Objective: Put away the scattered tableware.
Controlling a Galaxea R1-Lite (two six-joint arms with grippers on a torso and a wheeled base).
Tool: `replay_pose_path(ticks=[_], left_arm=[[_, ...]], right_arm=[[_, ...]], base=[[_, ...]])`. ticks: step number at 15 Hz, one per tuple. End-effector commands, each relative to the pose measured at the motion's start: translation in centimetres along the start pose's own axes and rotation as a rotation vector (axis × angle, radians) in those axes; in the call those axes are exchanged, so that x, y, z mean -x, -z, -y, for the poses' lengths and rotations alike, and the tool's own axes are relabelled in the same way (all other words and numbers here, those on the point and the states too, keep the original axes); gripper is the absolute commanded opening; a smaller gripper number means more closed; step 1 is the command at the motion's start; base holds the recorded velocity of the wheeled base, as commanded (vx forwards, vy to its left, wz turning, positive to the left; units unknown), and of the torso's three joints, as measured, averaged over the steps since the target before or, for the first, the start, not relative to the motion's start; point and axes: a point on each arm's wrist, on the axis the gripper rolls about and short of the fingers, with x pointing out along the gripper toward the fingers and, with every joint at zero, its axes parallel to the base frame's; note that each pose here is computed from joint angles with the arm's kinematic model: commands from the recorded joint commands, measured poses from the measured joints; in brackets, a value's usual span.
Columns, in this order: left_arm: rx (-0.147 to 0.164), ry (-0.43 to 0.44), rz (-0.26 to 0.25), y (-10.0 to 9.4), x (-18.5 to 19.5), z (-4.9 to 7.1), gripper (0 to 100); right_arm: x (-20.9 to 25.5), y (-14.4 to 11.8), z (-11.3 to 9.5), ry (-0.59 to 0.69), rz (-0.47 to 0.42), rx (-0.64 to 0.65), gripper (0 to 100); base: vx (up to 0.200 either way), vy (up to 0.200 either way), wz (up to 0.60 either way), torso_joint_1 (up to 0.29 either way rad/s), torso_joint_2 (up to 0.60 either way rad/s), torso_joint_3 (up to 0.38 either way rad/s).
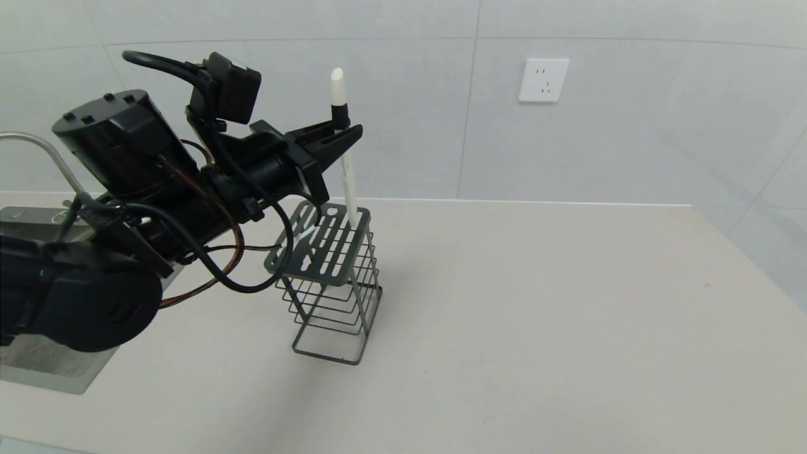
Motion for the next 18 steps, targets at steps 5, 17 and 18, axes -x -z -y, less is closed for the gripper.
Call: replay_pose_path(ticks=[5, 17, 18], left_arm=[[0.001, -0.004, -0.006, 0.3, -0.2, -0.2, 0], [0.035, -0.004, -0.081, 2.8, 0.9, 0.6, 0], [0.036, -0.003, -0.084, 2.9, 1.0, 0.7, 0]], right_arm=[[0.0, 0.0, 0.0, -0.001, -0.001, 0.0, 100], [0.0, 0.0, 0.0, -0.001, -0.001, 0.0, 100], [0.0, 0.0, 0.0, -0.001, -0.001, 0.0, 100]], base=[[0.0, 0.0, 0.0, 0.0, 0.0, 0.0], [0.0, 0.0, 0.0, 0.0, 0.0, 0.0], [0.0, 0.0, 0.0, 0.0, 0.0, 0.0]])
